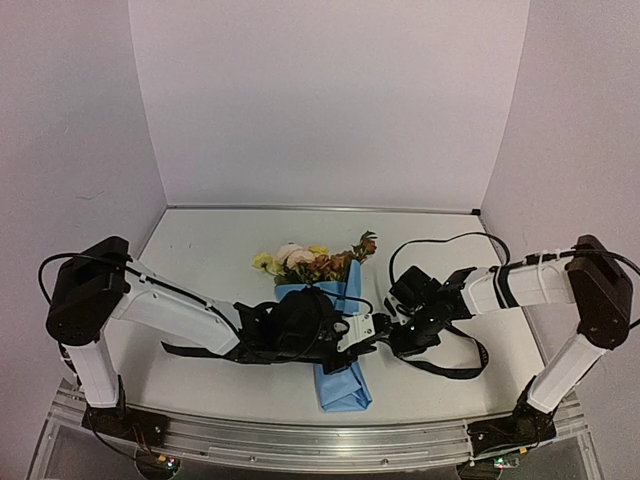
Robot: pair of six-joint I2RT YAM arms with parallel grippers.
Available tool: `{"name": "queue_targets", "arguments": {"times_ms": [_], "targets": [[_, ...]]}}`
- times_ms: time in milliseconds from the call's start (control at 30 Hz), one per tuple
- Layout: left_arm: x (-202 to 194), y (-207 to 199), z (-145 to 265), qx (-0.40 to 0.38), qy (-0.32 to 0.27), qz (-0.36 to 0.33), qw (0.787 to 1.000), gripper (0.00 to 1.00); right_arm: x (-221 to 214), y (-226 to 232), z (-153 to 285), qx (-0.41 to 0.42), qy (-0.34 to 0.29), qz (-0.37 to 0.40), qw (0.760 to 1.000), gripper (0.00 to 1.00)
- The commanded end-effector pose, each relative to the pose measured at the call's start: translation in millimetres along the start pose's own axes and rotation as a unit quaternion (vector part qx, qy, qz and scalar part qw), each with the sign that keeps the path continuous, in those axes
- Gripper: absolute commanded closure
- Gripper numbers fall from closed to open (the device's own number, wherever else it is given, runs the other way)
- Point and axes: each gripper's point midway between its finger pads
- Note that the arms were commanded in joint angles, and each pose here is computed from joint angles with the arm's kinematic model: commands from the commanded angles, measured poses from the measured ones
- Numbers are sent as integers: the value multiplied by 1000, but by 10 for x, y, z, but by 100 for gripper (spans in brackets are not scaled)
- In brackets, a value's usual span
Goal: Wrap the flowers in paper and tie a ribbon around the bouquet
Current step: Cross the half-tied ribbon over the folded bouquet.
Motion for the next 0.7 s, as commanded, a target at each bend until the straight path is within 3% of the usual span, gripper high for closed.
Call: {"name": "queue_targets", "arguments": {"times_ms": [0, 167, 267, 300, 433, 567, 667], "targets": [[286, 58, -72, -10, -39, -35, 999, 90, 5, -224, 214, -45, -12, -4, 999, 100], [292, 52, -187, -15, -39, -51, 998, 91, 64, -268, 349, -45, -6, -21, 999, 97], [375, 141, -166, 6, -51, -43, 998, 80, 61, -271, 425, -49, -2, -20, 999, 92], [414, 202, -129, 20, -55, -33, 998, 72, 51, -275, 448, -50, 1, -18, 999, 88], [736, 483, 245, 74, -89, 36, 993, 51, 37, -259, 547, -51, 9, -13, 999, 79], [710, 647, 715, 110, -66, 155, 980, 47, 27, -247, 650, -53, 18, -14, 998, 69], [296, 575, 1017, 135, -25, 246, 959, 47, -9, -246, 687, -53, 27, -8, 998, 64]]}}
Point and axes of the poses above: each gripper's point midway between its finger pads, its own z axis back along the fingers, its own y axis along the line the jaws close on, x = y × z, and after that the axes turned 10 degrees about -z, right-handed
